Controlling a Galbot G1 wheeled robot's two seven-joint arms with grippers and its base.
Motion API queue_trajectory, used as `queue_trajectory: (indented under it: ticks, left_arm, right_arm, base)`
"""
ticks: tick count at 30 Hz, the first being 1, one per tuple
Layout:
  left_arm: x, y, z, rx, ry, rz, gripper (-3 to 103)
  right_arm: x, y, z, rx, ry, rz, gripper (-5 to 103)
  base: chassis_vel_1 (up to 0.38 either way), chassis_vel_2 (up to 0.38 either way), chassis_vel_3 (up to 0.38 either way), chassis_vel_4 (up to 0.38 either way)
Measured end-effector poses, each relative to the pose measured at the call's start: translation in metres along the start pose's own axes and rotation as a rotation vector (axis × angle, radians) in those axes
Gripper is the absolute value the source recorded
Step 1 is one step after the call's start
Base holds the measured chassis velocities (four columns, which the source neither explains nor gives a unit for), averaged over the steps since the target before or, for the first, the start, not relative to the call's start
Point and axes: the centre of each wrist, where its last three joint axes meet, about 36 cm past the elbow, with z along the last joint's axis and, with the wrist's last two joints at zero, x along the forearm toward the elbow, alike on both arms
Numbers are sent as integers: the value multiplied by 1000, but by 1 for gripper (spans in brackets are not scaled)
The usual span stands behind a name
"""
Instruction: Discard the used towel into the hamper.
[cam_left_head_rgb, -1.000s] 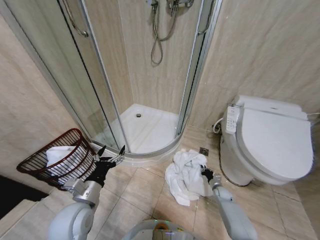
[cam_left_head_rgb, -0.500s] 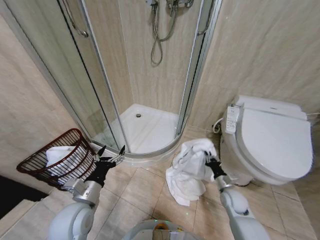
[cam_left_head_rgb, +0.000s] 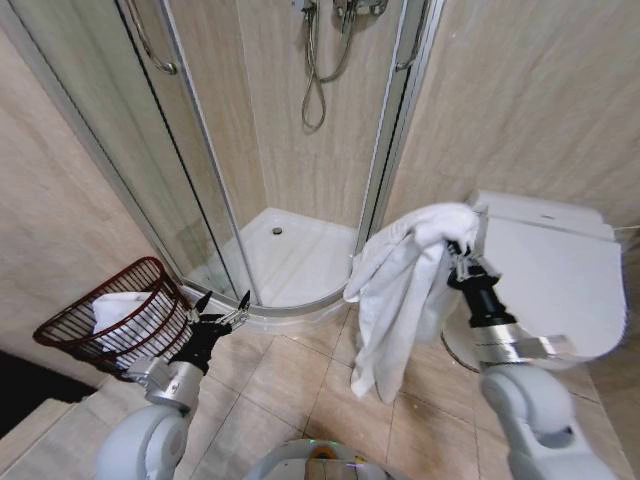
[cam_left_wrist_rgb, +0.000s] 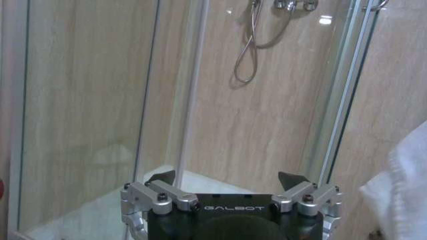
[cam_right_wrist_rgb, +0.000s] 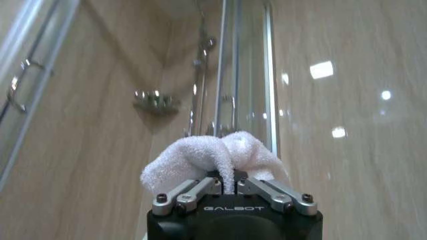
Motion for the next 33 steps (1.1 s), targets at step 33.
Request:
queue_trajectory:
  ticks: [33]
  left_arm:
    - [0, 0, 0, 0, 0, 0, 100]
  right_arm:
    - [-8, -23, -57, 66, -141, 22, 8]
  base:
    - [0, 0, 0, 0]
